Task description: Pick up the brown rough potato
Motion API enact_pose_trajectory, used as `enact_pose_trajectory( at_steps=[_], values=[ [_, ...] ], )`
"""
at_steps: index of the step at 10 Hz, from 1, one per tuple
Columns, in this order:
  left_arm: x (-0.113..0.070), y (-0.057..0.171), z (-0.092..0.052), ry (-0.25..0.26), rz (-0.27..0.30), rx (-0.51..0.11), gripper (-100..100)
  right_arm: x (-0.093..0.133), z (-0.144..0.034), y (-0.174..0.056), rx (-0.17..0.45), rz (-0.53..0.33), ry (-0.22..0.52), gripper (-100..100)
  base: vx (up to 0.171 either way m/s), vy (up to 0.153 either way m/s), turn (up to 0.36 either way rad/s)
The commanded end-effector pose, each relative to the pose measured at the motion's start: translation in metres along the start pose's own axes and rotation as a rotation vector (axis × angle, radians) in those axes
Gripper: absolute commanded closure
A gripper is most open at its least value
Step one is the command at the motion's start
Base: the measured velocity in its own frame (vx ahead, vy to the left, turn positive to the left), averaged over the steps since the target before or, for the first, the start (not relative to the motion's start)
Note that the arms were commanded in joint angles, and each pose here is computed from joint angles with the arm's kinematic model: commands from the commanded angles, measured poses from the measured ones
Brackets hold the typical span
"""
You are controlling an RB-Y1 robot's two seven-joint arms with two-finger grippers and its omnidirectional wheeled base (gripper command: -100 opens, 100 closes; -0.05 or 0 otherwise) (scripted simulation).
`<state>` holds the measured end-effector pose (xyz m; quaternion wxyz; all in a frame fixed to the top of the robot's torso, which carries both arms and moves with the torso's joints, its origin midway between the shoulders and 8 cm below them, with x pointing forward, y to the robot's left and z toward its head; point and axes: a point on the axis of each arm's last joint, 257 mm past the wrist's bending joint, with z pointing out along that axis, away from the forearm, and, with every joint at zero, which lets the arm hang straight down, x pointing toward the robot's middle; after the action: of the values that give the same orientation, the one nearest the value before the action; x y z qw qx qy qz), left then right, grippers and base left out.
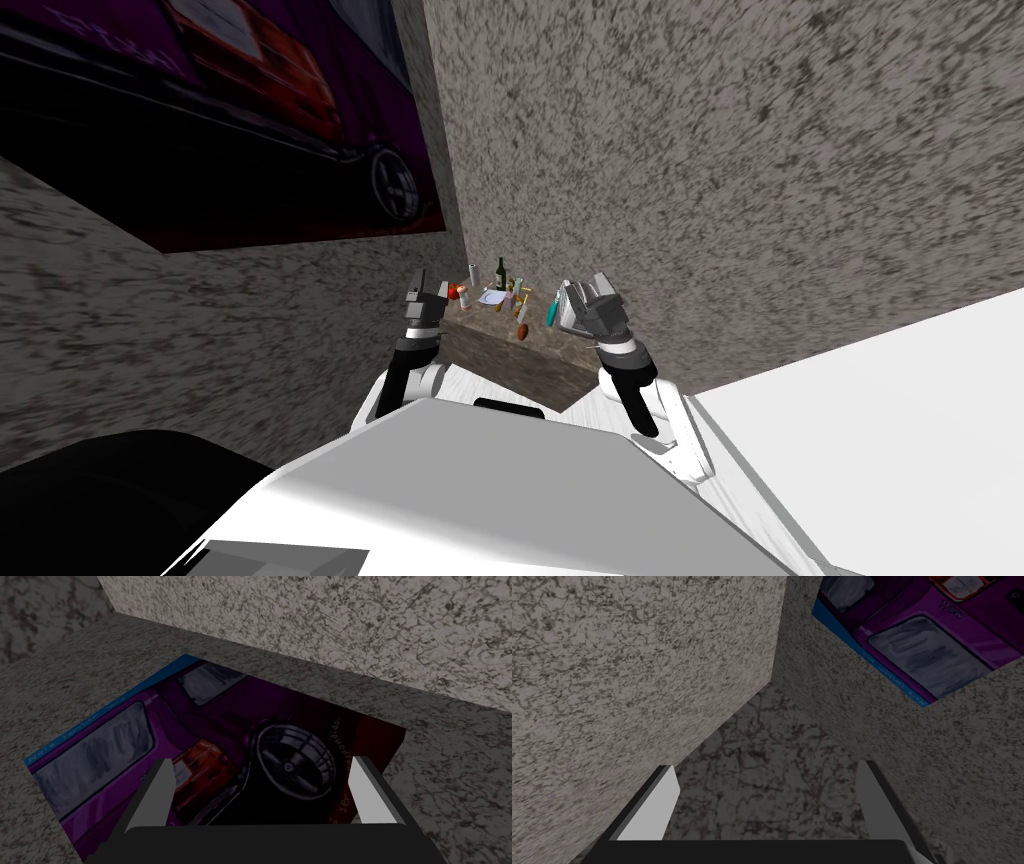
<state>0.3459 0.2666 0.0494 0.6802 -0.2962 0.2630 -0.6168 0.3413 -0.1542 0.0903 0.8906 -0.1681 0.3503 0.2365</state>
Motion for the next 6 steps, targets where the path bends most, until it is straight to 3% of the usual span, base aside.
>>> enact_pose_trajectory(
  at_steps=[1, 3, 4, 6],
  values=[
    [0.0, 0.0, 0.0, 0.0, 0.0, 0.0, 0, -0.003, 0.005, 0.007, -0.051, -0.108, -0.002, -100, 0.007, 0.02, 0.026],
    [0.0, 0.0, 0.0, 0.0, 0.0, 0.0, 0, 0.006, 0.005, 0.01, -0.063, -0.156, 0.03, -100, 0.007, 0.013, 0.009],
    [0.0, 0.0, 0.0, 0.0, 0.0, 0.0, 0, 0.002, 0.009, 0.016, -0.108, -0.248, 0.019, -100, 0.009, 0.017, 0.034],
    [0.0, 0.0, 0.0, 0.0, 0.0, 0.0, 0, 0.011, 0.008, 0.017, -0.12, -0.294, 0.05, -100, 0.007, 0.013, 0.008]
  ],
)
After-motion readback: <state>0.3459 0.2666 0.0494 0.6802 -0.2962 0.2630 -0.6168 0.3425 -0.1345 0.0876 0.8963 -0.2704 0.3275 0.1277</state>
